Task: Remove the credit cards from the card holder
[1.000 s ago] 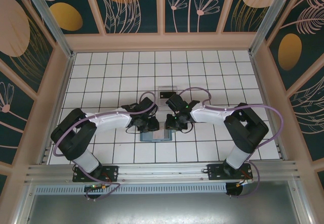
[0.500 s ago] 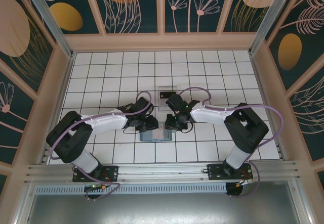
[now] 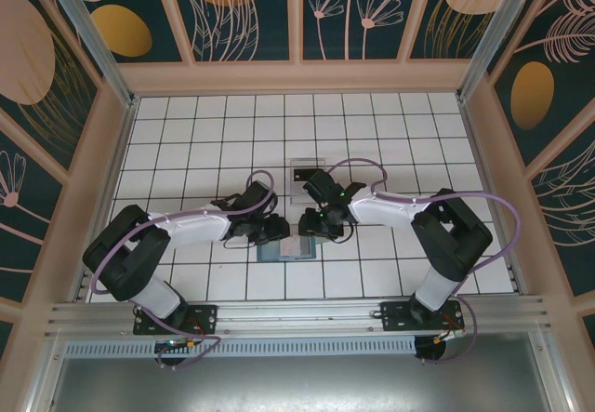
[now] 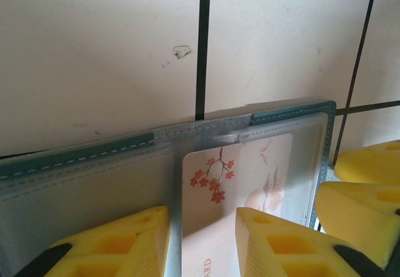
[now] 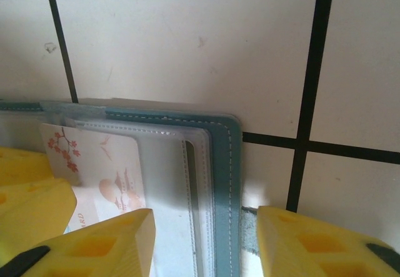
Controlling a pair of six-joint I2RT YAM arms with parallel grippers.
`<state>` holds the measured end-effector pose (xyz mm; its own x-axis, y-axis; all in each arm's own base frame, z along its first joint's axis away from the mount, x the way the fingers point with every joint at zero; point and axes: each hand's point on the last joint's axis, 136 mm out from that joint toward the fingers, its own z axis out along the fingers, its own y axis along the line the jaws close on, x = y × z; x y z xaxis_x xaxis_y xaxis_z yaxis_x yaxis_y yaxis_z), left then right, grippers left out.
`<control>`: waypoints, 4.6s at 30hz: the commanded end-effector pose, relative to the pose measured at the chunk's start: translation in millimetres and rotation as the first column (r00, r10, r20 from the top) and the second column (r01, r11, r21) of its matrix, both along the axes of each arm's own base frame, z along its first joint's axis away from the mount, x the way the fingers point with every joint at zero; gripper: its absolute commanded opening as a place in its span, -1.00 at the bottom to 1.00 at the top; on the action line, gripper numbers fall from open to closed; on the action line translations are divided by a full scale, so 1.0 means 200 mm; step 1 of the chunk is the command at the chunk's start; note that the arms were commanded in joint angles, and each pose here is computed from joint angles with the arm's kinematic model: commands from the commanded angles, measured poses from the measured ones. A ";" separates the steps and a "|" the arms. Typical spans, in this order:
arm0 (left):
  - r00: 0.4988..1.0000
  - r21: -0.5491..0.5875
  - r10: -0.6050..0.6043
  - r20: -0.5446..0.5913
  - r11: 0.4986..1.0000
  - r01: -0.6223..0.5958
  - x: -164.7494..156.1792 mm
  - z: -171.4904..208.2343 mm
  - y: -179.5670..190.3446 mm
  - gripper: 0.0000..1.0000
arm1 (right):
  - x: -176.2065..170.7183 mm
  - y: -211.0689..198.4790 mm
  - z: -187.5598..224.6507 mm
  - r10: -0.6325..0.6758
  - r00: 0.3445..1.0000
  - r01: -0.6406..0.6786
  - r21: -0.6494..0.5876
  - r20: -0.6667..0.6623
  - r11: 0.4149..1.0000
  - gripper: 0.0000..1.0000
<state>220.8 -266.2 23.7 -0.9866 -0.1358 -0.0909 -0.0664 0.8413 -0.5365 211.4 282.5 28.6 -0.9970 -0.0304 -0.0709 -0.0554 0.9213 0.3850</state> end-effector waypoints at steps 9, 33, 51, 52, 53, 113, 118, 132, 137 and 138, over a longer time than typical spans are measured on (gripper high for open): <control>1.000 -0.068 0.011 -0.004 0.998 -0.011 -0.02 0.00 0.01 -0.27 | -0.01 0.01 -0.08 0.006 0.999 -0.008 -0.069 -0.032 0.998 0.00; 0.998 -0.291 -0.019 0.064 0.956 0.037 -0.04 0.11 -0.04 -0.52 | -0.02 0.02 -0.11 0.009 0.998 -0.015 -0.106 -0.057 0.994 -0.14; 0.994 -0.285 0.012 0.107 0.958 0.019 -0.03 0.14 0.01 -0.84 | -0.01 0.02 -0.10 0.011 0.999 -0.017 -0.111 -0.052 0.994 -0.19; 0.994 -0.281 0.015 0.107 0.960 0.016 -0.03 0.14 0.01 -0.84 | -0.01 0.02 -0.10 0.010 0.999 -0.016 -0.113 -0.053 0.993 -0.20; 0.994 -0.275 0.017 0.108 0.961 0.013 -0.04 0.14 0.02 -0.85 | -0.01 0.02 -0.10 0.009 0.999 -0.014 -0.112 -0.051 0.994 -0.20; 0.487 0.489 -0.718 0.497 0.695 0.526 0.46 0.65 -0.06 -1.00 | 0.26 -0.27 0.32 -0.180 0.958 0.182 0.010 0.222 0.983 -0.29; 0.389 0.527 -0.811 0.437 0.581 0.620 0.49 0.68 -0.12 -1.00 | 0.27 -0.35 0.34 -0.206 0.950 0.211 0.004 0.236 0.978 -0.29; 0.089 0.588 -0.973 0.215 0.202 0.784 0.56 0.61 -0.19 -1.00 | 0.26 -0.51 0.36 -0.259 0.931 0.271 -0.011 0.257 0.963 -0.35; 0.052 0.615 -0.984 0.169 0.146 0.774 0.63 0.59 -0.20 -1.00 | 0.26 -0.54 0.35 -0.281 0.925 0.291 0.000 0.255 0.957 -0.36; 0.050 0.619 -0.984 0.170 0.146 0.772 0.65 0.60 -0.21 -1.00 | 0.25 -0.54 0.35 -0.286 0.924 0.296 0.001 0.255 0.955 -0.36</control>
